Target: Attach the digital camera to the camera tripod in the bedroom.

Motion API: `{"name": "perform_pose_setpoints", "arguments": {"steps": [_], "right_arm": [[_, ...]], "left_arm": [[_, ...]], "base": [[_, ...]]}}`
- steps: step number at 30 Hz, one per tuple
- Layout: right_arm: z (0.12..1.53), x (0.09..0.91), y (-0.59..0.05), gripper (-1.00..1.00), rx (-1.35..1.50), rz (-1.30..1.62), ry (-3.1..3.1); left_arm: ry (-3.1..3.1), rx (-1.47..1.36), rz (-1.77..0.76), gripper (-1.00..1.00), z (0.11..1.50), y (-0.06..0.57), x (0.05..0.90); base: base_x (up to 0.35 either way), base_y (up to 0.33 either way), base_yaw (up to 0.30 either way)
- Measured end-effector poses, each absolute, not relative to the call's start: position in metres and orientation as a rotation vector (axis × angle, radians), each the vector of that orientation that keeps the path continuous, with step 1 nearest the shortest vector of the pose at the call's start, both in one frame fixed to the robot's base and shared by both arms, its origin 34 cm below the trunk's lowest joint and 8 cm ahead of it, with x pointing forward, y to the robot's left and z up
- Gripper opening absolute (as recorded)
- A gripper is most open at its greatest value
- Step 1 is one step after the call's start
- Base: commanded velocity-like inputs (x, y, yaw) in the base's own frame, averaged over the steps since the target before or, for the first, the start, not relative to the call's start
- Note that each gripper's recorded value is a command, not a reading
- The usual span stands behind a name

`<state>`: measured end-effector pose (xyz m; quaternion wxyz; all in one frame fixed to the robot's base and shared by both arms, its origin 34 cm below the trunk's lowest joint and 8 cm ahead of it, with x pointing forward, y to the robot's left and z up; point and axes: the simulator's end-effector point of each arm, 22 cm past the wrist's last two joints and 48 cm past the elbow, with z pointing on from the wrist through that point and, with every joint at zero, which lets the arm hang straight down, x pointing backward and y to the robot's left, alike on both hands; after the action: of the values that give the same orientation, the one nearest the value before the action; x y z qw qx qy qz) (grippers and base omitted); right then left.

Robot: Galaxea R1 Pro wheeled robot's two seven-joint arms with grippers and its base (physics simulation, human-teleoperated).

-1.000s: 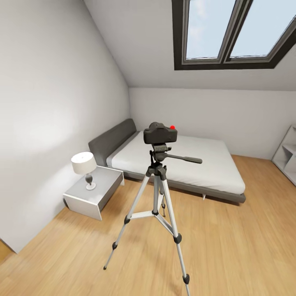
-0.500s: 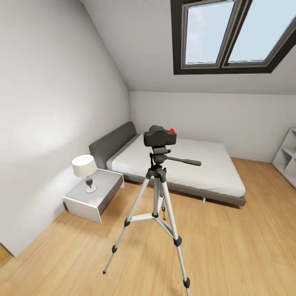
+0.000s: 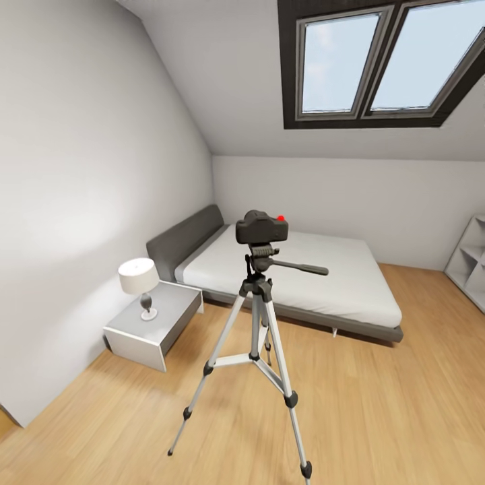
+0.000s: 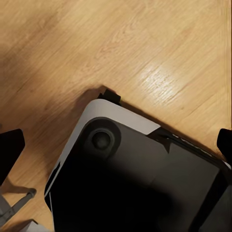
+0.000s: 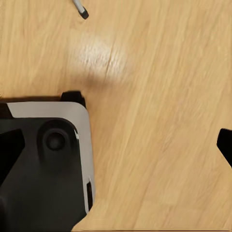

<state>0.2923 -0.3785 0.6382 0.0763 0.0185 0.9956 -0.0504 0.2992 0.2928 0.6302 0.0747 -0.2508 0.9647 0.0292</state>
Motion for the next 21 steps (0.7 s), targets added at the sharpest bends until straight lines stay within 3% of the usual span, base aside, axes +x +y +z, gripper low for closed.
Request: {"name": "perform_pose_setpoints", "arguments": {"steps": [21], "right_arm": [[0.632, 0.263, -0.343, 1.0, 0.045, -0.088, 3.007]], "left_arm": [[2.849, -0.714, 0.061, 1.0, 0.638, 0.292, 0.318]], "base": [[0.0, 0.0, 0.0]]}}
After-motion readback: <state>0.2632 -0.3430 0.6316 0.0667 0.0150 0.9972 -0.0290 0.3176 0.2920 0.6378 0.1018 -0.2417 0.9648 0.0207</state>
